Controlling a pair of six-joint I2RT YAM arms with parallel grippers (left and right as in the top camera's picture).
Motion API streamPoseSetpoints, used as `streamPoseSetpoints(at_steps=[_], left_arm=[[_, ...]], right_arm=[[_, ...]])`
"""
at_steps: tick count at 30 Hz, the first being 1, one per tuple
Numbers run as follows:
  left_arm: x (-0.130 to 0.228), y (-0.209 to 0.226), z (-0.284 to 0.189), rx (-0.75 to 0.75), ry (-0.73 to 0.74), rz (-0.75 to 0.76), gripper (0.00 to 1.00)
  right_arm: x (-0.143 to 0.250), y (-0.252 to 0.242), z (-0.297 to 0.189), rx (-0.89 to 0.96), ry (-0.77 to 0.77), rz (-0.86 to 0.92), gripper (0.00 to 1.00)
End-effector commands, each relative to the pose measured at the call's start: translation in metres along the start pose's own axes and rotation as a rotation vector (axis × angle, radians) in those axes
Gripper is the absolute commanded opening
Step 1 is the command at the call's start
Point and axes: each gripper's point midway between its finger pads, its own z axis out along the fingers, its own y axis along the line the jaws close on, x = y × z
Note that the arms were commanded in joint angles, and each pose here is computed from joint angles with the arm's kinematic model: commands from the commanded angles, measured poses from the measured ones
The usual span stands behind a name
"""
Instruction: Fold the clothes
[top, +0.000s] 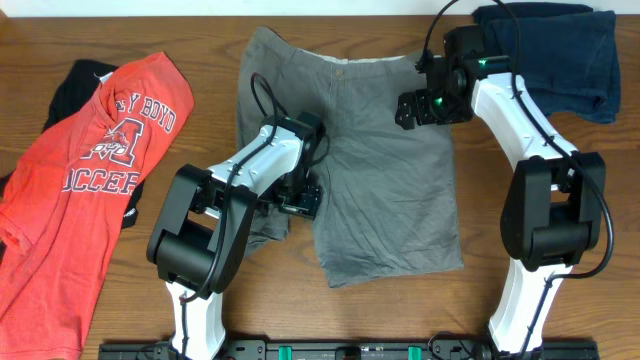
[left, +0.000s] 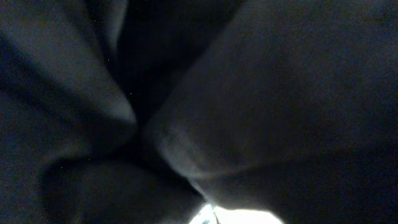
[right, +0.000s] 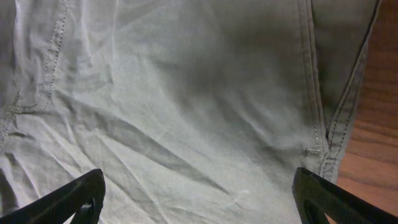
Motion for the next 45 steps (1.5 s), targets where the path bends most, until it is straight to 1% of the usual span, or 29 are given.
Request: streamPoseSetpoints(at_steps=[1,5,7,10,14,17,19,23,31,35,39,42,44,45], left_arm=[[-0.003,-0.002,-0.025,0.027,-0.034,0.018,0.82],[-0.006,-0.003,-0.072,0.052,-0.165,0.035,0.82],[-0.005,0.001,-0.09,0.058,-0.226,0.031,0.85],[-0.002,0.018,-0.114,0.051,-0.299,-0.009,0.87],[-0.003,0.052,-0.126,0.063,-0.341,-0.102,0.87],[-0.005,0.077,-0.119,0.063,-0.326,-0.136,0.87],[-0.004,0.084,-0.107,0.09,-0.296,-0.125,0.87],[-0.002,0.078,-0.082,0.183,-0.255,-0.085,0.87],[0.007,0.078,-0.042,0.186,-0.205,-0.095,0.86],[0.004,0.077,-0.033,0.186,-0.221,-0.094,0.79],[0.0,0.075,-0.024,0.201,-0.242,-0.099,0.7],[0.004,0.07,-0.018,0.224,-0.23,-0.097,0.56],[0.006,0.07,-0.015,0.224,-0.222,-0.098,0.44],[0.007,0.07,-0.015,0.224,-0.219,-0.098,0.41]], right_arm=[[-0.008,0.001,-0.009,-0.001,-0.028,-0.015,0.95],[-0.008,0.001,-0.009,-0.002,-0.028,-0.015,0.94],[-0.008,0.001,-0.009,-0.002,-0.028,-0.015,0.94],[-0.007,0.001,-0.009,-0.002,-0.027,-0.015,0.95],[-0.008,0.001,-0.009,-0.002,-0.027,-0.014,0.95],[-0.008,0.001,-0.009,-0.001,-0.027,-0.014,0.95],[-0.008,0.001,-0.009,-0.002,-0.027,-0.014,0.95],[-0.008,0.001,-0.009,-0.001,-0.028,-0.015,0.95],[-0.008,0.001,-0.009,-0.001,-0.028,-0.015,0.95],[-0.009,0.001,-0.009,-0.001,-0.032,-0.016,0.95],[-0.009,0.001,-0.009,-0.001,-0.031,-0.016,0.95],[-0.008,0.0,-0.009,-0.001,-0.031,-0.016,0.95],[-0.009,0.001,-0.009,-0.001,-0.032,-0.016,0.95],[-0.009,0.0,-0.009,-0.001,-0.032,-0.016,0.95]])
